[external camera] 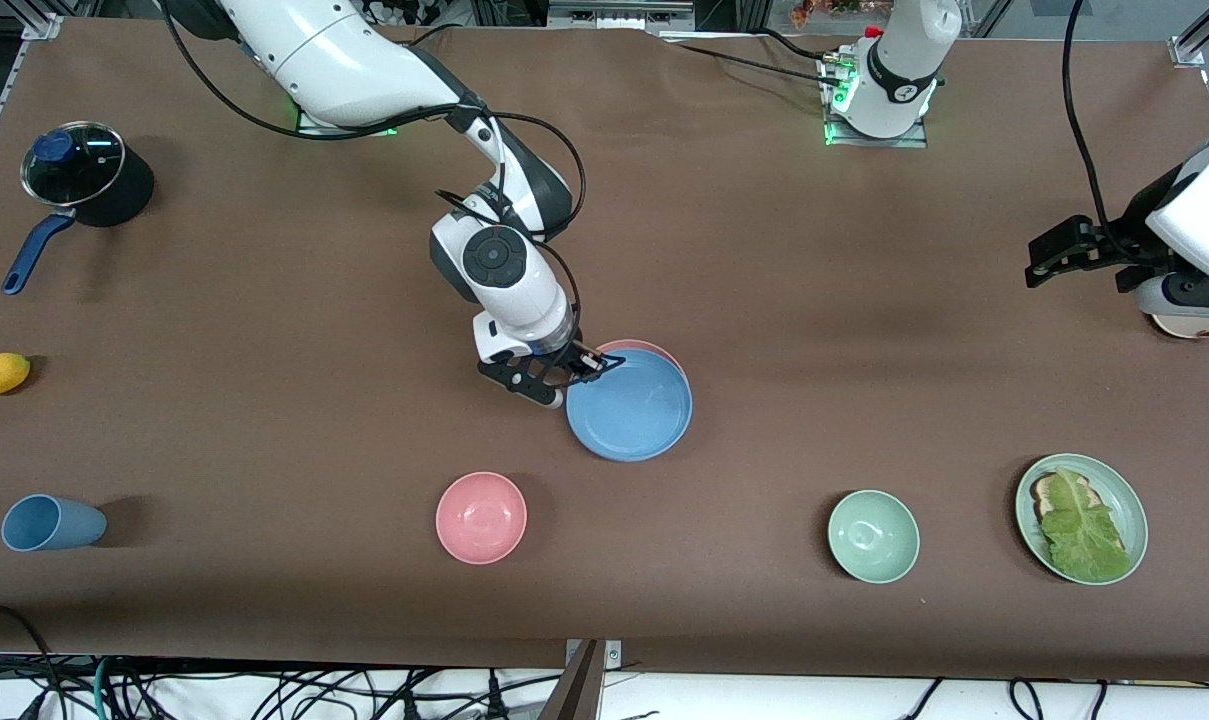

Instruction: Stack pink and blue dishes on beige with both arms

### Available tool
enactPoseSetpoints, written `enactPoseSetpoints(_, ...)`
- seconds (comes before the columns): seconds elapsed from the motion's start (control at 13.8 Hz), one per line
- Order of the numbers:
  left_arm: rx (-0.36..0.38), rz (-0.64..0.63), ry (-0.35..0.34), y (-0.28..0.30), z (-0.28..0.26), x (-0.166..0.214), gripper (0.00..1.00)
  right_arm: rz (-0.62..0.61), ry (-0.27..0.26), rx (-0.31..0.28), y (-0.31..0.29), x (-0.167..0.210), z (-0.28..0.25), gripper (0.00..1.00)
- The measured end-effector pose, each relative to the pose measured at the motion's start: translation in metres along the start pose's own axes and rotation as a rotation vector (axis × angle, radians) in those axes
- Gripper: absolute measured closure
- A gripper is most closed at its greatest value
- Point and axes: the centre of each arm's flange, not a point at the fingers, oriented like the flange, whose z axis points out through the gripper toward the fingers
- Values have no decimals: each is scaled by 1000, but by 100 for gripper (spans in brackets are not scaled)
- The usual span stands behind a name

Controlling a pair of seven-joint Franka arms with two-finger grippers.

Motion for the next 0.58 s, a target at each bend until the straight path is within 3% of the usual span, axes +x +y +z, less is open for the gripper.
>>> enactPoseSetpoints(0.15,0,5,0,0,0,0,0,-9,12,-3,0,2,-1,39)
enactPoseSetpoints(0.36,0,9,0,0,0,0,0,-34,40,-12,1,6,-2,26)
enactPoseSetpoints(0.58,0,15,-1,1,1,0,0,-100,98,-53,7,21,-5,0)
